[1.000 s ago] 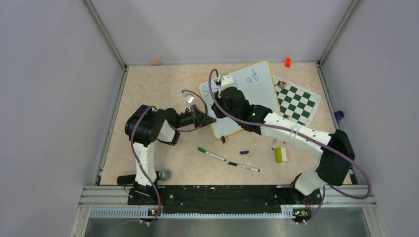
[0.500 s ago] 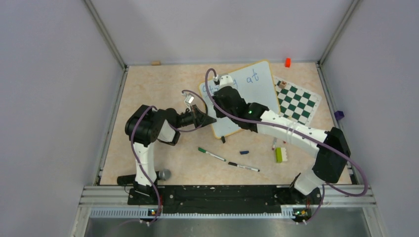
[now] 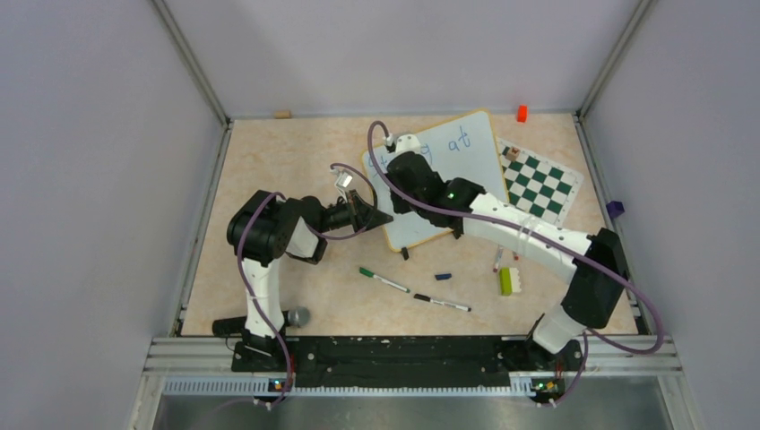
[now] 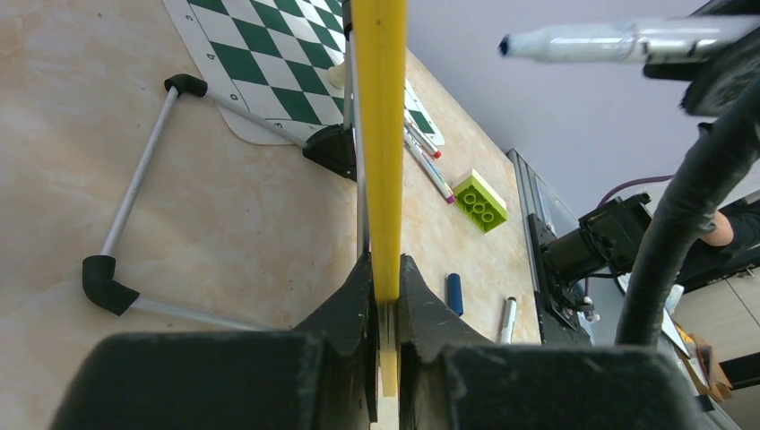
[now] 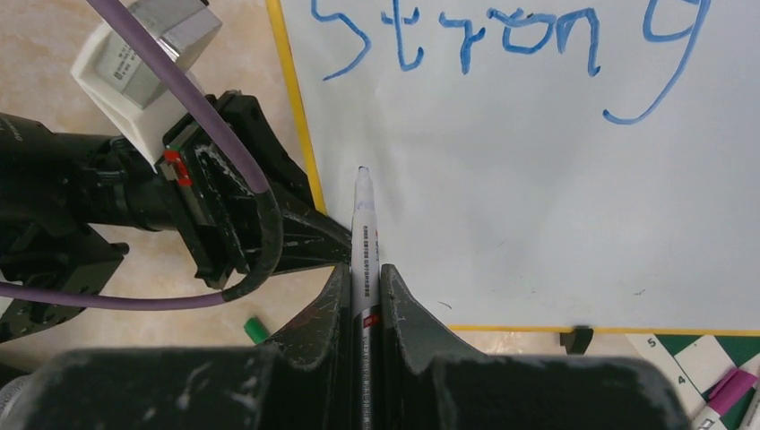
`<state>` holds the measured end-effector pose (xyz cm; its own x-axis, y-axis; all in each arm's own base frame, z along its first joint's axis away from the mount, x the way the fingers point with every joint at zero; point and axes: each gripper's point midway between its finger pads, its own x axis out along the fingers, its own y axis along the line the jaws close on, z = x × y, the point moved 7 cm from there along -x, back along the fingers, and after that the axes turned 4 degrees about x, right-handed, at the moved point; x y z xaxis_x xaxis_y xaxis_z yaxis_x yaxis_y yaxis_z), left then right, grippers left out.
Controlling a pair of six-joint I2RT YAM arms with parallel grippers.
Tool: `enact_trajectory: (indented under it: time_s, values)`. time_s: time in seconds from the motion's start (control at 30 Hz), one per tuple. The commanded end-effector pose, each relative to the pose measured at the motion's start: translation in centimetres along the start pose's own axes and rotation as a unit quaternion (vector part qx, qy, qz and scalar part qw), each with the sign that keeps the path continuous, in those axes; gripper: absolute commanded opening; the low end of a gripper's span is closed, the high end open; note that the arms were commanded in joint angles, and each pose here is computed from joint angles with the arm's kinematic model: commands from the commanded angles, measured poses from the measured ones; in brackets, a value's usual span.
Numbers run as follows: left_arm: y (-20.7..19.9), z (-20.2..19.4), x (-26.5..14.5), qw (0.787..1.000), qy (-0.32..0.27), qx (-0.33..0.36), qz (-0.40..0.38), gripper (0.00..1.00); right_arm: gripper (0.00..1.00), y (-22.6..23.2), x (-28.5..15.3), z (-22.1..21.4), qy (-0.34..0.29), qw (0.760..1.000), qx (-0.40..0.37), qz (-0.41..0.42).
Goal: Write a sentence on the whiteboard
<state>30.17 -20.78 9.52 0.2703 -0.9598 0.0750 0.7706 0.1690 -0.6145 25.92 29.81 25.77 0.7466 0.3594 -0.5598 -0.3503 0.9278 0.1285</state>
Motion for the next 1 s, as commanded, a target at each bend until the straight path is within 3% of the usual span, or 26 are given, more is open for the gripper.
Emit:
enact_trajectory:
  time_s: [0.0,0.53,0.97]
  values:
    - [-1.0,-1.0,0.6,0.998,0.023,0.047,-0.042,0.0,0.0,0.3,-0.6,0.5,-0.002,1.0,0.009,-0.001]
    - [-1.5,-0.7,0.5,0.997,0.022,0.061,-0.047,0.0,0.0,-1.2,-4.2,0.8,-0.045,0.999,0.023,0.018]
    - [-1.4,-1.1,0.7,0.997,0.027,0.055,-0.049,0.0,0.0,-0.4,-2.3,1.0,-0.023,1.0,0.012,0.002]
